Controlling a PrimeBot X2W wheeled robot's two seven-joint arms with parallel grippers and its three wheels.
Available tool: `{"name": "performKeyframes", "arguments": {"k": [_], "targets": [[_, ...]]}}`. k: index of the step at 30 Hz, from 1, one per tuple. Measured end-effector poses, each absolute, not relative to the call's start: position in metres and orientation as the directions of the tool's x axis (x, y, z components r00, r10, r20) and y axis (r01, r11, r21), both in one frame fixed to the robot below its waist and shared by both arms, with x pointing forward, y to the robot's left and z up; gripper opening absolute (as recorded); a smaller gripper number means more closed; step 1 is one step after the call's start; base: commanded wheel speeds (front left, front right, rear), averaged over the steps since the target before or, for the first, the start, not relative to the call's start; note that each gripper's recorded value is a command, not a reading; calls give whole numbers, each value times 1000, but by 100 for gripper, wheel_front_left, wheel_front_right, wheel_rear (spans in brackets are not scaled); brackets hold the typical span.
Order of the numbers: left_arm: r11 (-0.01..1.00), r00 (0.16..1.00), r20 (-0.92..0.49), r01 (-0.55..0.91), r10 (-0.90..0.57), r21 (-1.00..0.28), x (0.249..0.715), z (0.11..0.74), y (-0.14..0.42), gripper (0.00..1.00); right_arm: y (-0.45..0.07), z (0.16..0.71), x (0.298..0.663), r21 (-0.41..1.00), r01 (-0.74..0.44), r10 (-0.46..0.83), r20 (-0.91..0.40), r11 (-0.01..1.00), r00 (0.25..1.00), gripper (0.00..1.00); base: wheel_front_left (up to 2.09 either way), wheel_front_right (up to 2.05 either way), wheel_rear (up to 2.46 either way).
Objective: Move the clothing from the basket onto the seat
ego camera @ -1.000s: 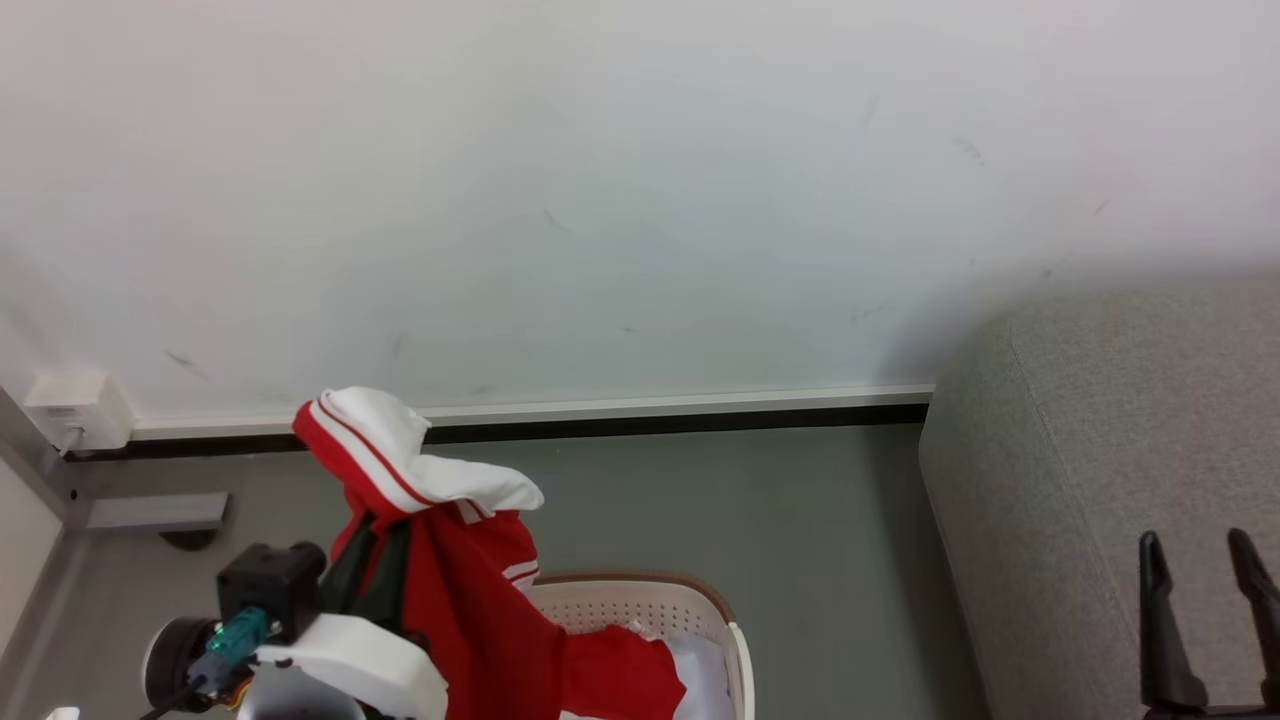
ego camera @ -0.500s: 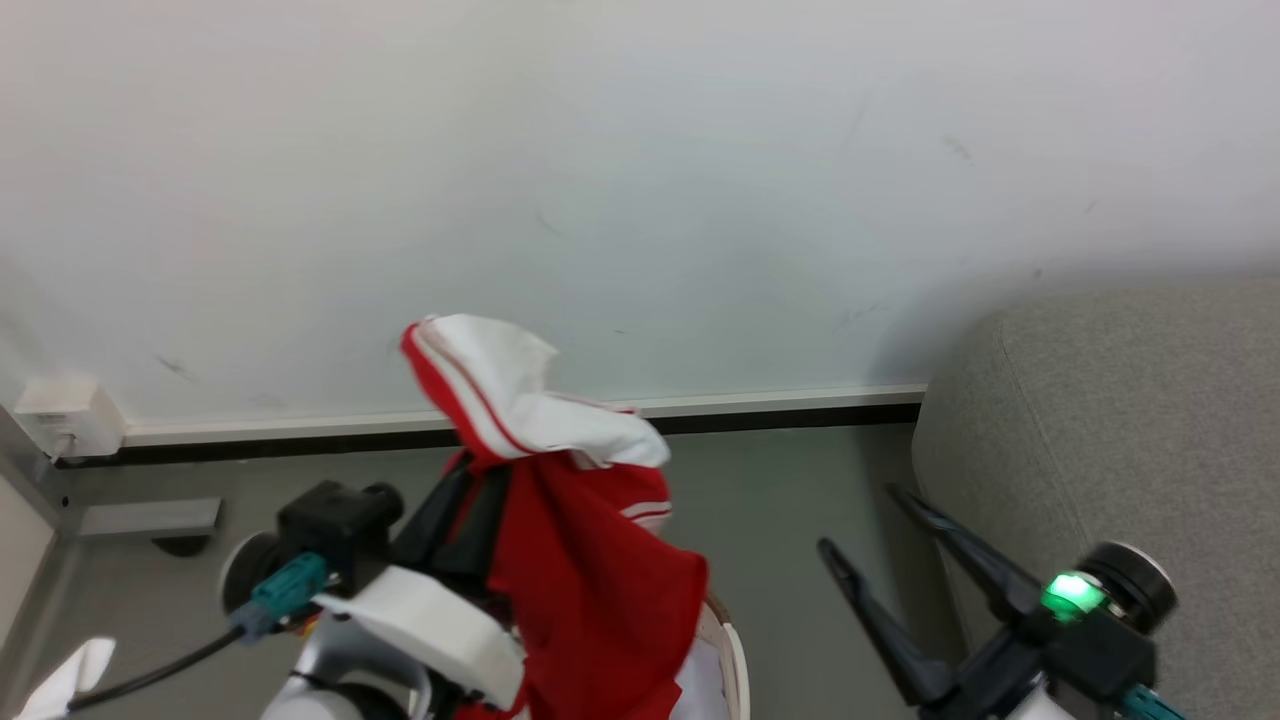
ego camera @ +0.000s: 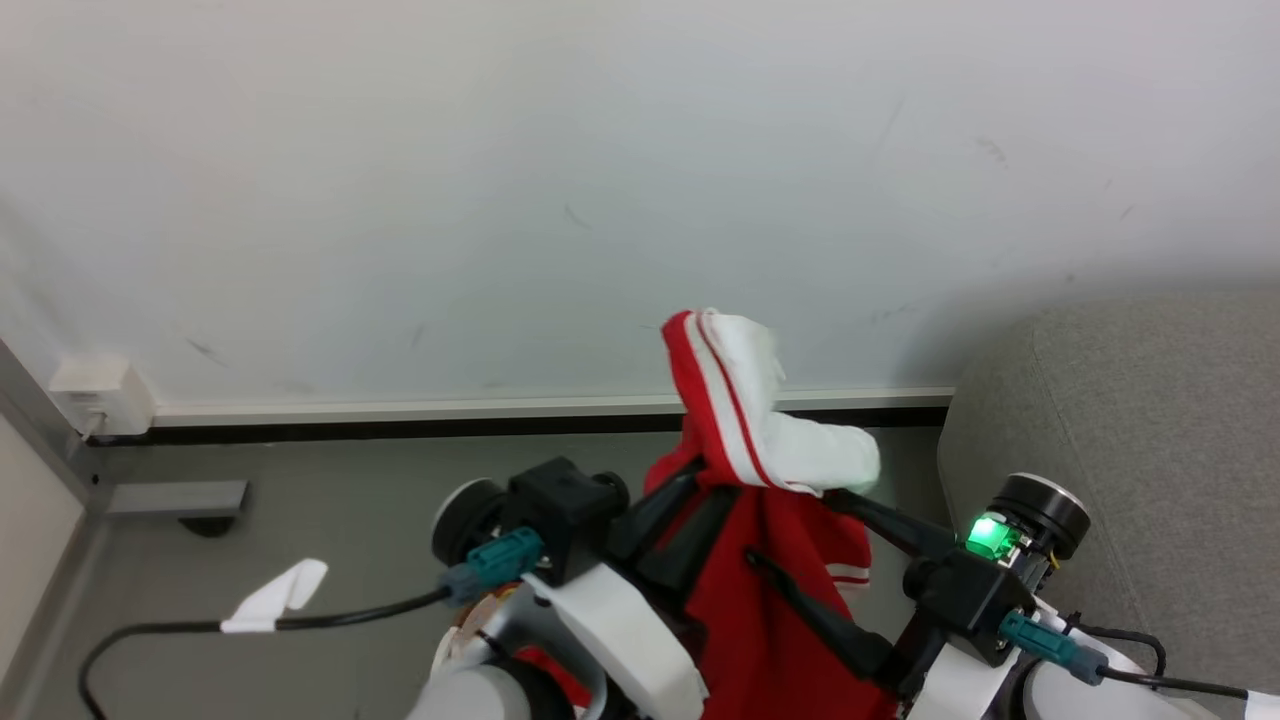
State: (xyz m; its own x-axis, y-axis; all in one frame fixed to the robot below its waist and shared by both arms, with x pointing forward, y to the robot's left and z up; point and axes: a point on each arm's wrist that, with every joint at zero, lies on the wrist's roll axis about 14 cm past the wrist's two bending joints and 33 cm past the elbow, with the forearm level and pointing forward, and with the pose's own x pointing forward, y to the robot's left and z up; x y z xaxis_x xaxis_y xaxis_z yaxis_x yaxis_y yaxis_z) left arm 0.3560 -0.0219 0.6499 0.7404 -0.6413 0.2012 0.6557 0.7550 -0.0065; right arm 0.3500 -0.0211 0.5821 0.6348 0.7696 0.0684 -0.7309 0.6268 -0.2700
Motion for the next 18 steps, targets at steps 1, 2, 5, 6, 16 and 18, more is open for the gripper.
{"name": "performKeyframes", "arguments": {"k": [1, 2, 5, 6, 16, 18], "targets": [[740, 726, 202, 673, -657, -12, 352, 650, -27, 0, -22, 577, 352, -271, -731, 767, 46, 626, 640, 100, 0, 0, 0], [723, 711, 199, 691, -675, -20, 348, 650, -33, 0, -21, 573, 352, -270, -734, 768, 33, 623, 640, 100, 0, 0, 0], [675, 667, 198, 737, -718, -35, 336, 651, -47, 0, -16, 564, 351, -224, -750, 771, 9, 622, 637, 100, 0, 0, 0], [668, 660, 198, 744, -724, -36, 334, 651, -49, 0, -14, 562, 350, -202, -756, 773, 6, 623, 635, 100, 0, 0, 0], [699, 698, 174, 712, -695, -67, 350, 637, -44, 98, -33, 567, 358, -6, -718, 717, 60, 696, 695, 0, 0, 0, 0], [706, 706, 155, 705, -691, -68, 356, 627, -43, 100, -47, 572, 360, 19, -690, 687, 81, 723, 722, 0, 0, 0, 0]]}}
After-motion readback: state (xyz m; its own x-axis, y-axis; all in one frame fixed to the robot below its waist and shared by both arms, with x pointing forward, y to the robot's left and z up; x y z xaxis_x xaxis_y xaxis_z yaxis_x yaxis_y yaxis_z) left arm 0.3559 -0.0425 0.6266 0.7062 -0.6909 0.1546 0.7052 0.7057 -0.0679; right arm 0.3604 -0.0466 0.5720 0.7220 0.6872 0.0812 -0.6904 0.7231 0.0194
